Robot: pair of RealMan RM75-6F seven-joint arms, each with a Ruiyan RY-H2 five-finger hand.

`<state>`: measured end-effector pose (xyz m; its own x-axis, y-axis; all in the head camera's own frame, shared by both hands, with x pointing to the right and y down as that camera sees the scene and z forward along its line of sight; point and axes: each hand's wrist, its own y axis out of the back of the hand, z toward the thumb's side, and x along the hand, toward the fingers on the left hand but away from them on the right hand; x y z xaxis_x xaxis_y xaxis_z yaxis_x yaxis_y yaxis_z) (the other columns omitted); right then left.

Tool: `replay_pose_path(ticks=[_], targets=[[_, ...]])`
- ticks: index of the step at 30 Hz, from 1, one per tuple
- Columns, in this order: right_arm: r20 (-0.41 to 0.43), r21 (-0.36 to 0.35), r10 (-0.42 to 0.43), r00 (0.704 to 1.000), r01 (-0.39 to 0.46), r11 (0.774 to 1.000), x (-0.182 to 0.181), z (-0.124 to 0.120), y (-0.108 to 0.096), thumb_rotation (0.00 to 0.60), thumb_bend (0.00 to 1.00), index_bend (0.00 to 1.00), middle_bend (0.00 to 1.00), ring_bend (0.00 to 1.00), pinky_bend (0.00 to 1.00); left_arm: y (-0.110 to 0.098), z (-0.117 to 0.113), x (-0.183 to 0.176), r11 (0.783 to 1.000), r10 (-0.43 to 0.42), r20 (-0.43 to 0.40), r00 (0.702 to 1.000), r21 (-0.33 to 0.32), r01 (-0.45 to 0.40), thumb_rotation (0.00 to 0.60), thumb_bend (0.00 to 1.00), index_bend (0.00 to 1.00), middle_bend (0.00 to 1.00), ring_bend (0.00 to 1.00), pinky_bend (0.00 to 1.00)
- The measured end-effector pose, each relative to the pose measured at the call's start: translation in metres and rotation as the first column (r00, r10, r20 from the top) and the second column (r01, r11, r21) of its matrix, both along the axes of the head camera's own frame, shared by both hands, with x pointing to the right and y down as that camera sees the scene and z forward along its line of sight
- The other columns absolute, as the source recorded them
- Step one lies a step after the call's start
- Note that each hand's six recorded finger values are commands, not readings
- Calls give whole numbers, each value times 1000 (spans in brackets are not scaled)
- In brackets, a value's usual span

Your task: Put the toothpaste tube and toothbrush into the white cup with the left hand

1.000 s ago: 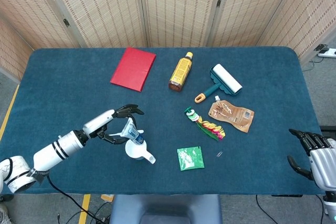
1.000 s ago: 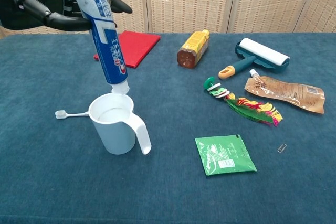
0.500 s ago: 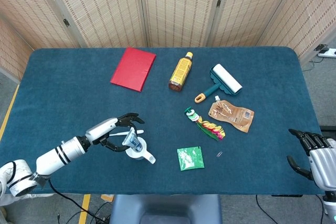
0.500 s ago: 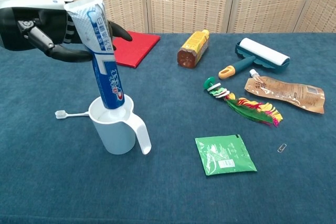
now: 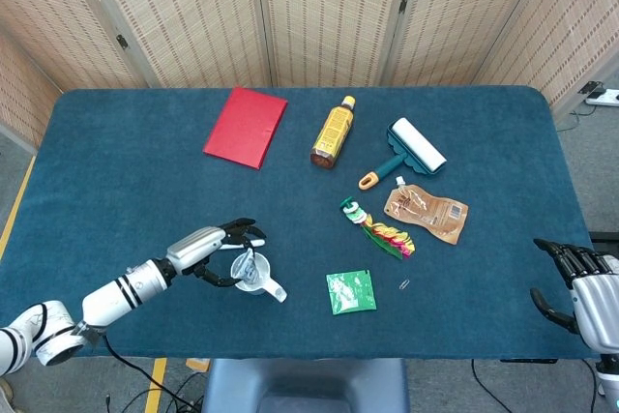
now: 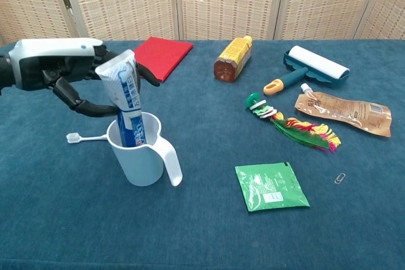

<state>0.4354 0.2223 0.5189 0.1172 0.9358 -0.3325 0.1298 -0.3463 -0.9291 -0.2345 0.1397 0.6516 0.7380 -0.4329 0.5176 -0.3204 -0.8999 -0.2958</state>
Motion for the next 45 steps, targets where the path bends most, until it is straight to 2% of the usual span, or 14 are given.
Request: replay_pose_path(ticks=[8,14,22,33,39,45], targets=[[-1,0,3,1000,-3,1000,1,0,0,600,224,193,287,249,264,5,11,-3,1000,14,42,999,-3,-14,600,384,540,211,58,147],[0,1,1,1000,-1,1000,0,0,1,600,224,193,287,249,264,8,12,-5,1000,22,54,998,-7,-22,600,384,352,211,58,147],[2,4,0,1000,0,1000,0,-1,1,600,224,193,287,249,264,8,8,-6,1000,24,51,998,3,-24,600,384,196,206,55,146],[6,9,-1,1000,1,1000,0,-2,0,600,224,193,287,249,264,-9,-22,-22,998,-14,16,1000,56,13,600,384,180,194,44,146],[9,3,-11,1000,11,1000,-1,0,0,600,224,193,287,249,264,-31,-34,-42,991,-110,4,994,81,110,600,384,186,194,43,146],[12,5,-12,1000,12,1000,-1,0,0,600,224,193,287,248,264,-56,-38,-73,969,-222,31,975,118,217,600,384,204,194,43,147]])
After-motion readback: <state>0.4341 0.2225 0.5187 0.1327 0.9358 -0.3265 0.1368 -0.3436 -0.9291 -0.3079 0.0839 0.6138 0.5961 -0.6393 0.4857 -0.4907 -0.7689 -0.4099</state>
